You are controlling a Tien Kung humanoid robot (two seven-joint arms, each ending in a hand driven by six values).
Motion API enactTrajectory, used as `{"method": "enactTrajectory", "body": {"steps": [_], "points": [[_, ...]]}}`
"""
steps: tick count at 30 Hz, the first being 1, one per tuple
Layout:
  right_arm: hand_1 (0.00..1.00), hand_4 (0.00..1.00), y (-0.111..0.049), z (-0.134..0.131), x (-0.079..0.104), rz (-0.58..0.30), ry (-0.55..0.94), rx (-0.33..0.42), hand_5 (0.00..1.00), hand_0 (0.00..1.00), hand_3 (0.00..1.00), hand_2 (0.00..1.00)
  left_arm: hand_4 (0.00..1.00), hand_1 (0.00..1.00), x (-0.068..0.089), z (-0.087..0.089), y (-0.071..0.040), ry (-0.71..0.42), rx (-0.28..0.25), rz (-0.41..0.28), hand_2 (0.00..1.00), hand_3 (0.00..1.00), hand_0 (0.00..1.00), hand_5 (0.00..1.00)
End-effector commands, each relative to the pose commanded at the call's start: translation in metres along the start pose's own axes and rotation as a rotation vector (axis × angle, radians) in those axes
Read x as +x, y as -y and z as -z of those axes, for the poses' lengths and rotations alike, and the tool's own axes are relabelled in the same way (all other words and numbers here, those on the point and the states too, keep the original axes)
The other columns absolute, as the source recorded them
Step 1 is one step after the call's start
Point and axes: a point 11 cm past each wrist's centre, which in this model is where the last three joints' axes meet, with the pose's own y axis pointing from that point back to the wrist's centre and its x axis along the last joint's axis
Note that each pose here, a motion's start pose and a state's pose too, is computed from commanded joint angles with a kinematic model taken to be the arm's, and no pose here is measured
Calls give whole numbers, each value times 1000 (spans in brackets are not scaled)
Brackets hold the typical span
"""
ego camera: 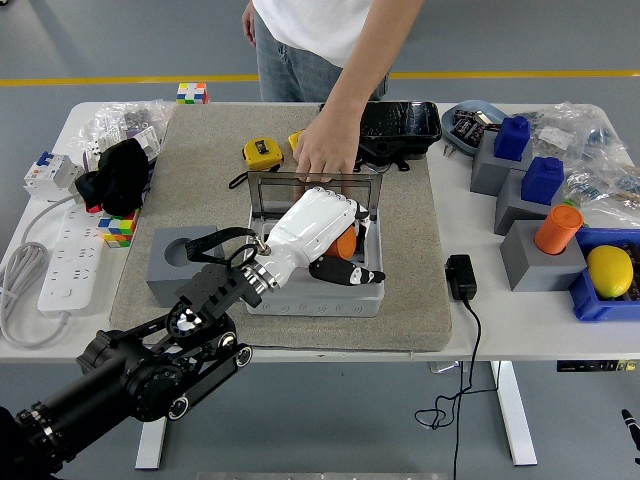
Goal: Fetch the battery,place it into the box,close the lid of the box
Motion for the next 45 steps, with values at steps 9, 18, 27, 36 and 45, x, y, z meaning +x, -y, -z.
{"method": "enactTrajectory", "body": {"steps": [9,18,27,36,45], "points": [[878,998,0,0,1,-1,-1,0,998,875,869,834,998,84,-6,5,-1,0,12,51,112,111,136,645],[879,998,0,-1,1,0,-6,-2,998,875,869,835,998,602,-8,4,-2,10,8,63,448,453,653,680],[879,998,0,-2,2,-1,-10,-4,998,876,869,835,998,787,-13,4,-4,15,9,83,685,631,920,692],[879,998,0,-2,2,-2,-10,-6,998,876,869,835,998,855,-8,-4,-3,22,-15,57,768,680,998,710],[879,998,0,-1,1,0,-3,-3,998,877,869,835,998,668,5,-30,3,-5,-89,39,614,600,736,726]]}}
